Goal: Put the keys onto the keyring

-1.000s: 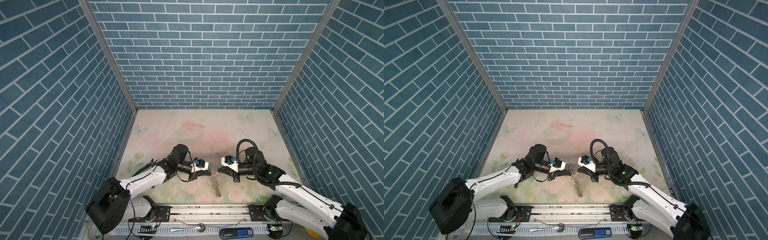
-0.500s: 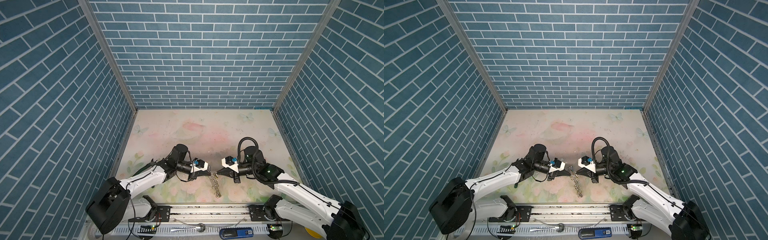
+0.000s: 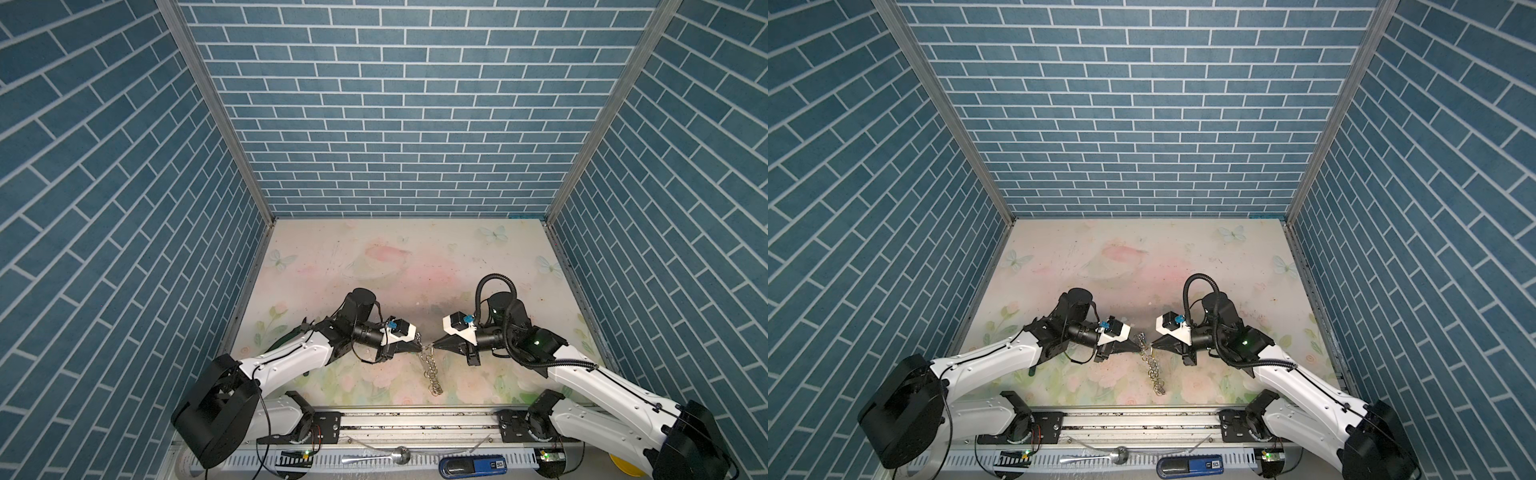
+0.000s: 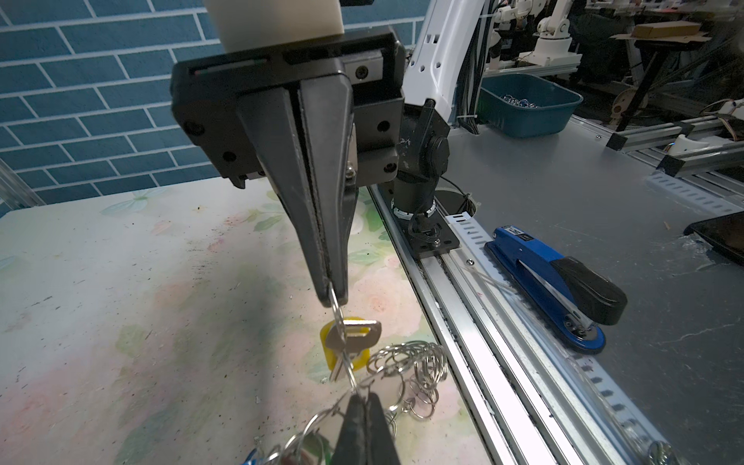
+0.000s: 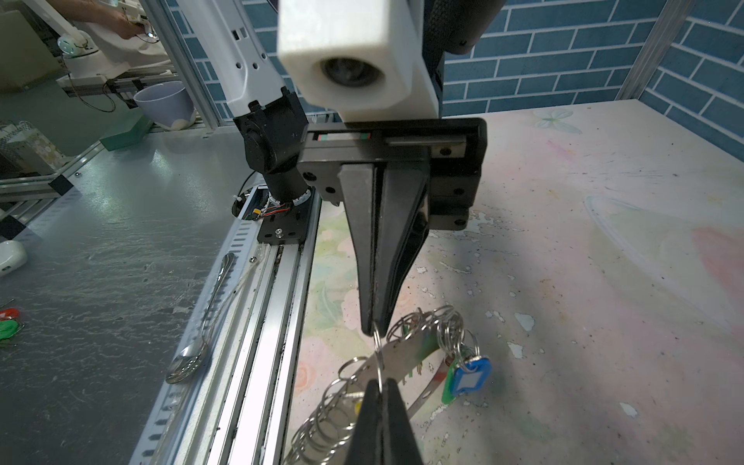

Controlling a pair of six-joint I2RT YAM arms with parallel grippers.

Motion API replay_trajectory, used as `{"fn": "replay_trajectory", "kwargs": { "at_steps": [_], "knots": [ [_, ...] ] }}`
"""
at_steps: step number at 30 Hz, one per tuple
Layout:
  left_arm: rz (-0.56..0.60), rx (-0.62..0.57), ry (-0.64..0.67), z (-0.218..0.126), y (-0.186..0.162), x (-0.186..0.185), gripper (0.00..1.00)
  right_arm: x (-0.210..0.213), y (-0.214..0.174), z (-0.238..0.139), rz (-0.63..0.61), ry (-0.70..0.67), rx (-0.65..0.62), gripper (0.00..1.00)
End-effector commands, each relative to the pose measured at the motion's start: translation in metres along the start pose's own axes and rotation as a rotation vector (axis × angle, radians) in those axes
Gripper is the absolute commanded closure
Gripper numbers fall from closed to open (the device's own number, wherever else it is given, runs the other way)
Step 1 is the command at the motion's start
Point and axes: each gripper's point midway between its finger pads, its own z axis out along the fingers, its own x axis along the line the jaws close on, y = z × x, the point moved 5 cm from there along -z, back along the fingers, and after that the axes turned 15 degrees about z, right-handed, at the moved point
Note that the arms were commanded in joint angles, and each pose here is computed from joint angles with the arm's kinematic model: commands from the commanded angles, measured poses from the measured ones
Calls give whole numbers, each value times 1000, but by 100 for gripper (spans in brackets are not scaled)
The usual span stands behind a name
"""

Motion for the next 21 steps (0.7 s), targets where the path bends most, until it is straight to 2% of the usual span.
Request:
{"fn": "replay_trajectory", "kwargs": {
  "at_steps": [1, 21],
  "knots": [
    [-27, -3, -19, -1, -2, -4, 100, 1, 3, -1, -65, 3, -25, 100],
    [-19, -15, -19, -2, 1, -4, 100, 2, 1, 3, -30, 61, -4, 100]
  ]
}}
